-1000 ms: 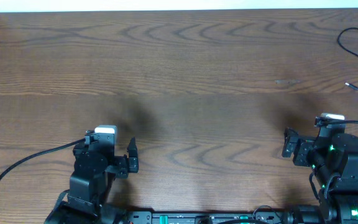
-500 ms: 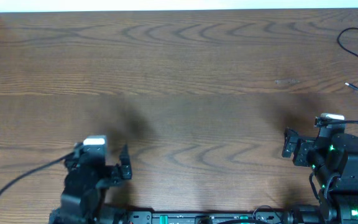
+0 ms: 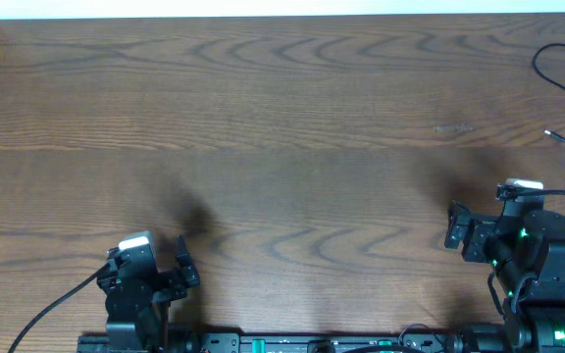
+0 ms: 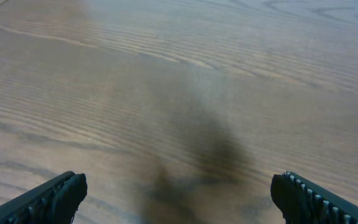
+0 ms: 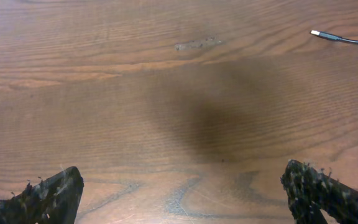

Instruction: Untangle cables

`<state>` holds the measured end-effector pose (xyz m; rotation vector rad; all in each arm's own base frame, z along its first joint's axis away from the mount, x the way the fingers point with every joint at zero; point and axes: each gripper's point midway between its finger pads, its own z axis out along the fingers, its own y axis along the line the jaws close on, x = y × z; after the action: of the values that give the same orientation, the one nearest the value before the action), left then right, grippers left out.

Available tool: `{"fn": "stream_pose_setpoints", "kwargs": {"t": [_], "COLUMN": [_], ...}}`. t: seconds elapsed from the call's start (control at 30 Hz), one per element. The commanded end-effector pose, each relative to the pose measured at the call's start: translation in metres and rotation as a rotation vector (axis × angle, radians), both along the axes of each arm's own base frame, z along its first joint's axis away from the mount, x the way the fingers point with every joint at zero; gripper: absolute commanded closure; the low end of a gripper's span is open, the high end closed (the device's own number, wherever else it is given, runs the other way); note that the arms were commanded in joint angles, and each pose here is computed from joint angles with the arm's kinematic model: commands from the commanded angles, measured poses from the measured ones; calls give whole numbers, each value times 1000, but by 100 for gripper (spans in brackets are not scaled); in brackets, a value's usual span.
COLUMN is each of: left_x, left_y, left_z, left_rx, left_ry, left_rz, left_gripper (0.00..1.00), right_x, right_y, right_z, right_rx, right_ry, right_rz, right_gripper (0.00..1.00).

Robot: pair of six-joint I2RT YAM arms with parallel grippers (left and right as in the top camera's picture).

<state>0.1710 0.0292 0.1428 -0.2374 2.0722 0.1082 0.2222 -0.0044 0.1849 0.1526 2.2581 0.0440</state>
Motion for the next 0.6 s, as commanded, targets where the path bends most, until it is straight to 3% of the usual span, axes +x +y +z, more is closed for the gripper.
{"fn": "stream_pose_setpoints", "kwargs": {"t": [0.0, 0.4, 0.57], "left_x": [4, 54, 61], "left_y": [-1, -7, -6], "left_z": [-1, -19, -11], "left_rx": [-14, -31, -31], "left_ry": [-23, -207, -276], "left_rz": [3, -22, -20], "left_gripper": [1, 0, 0], "right_x": [-1, -1, -1], "right_y": [2, 2, 2], "right_z": [0, 0, 0], "right_rx": [8, 8, 8], "right_ry": [-3, -3, -3], "right_rz": [4, 4, 4], "right_gripper": [1, 1, 1]}}
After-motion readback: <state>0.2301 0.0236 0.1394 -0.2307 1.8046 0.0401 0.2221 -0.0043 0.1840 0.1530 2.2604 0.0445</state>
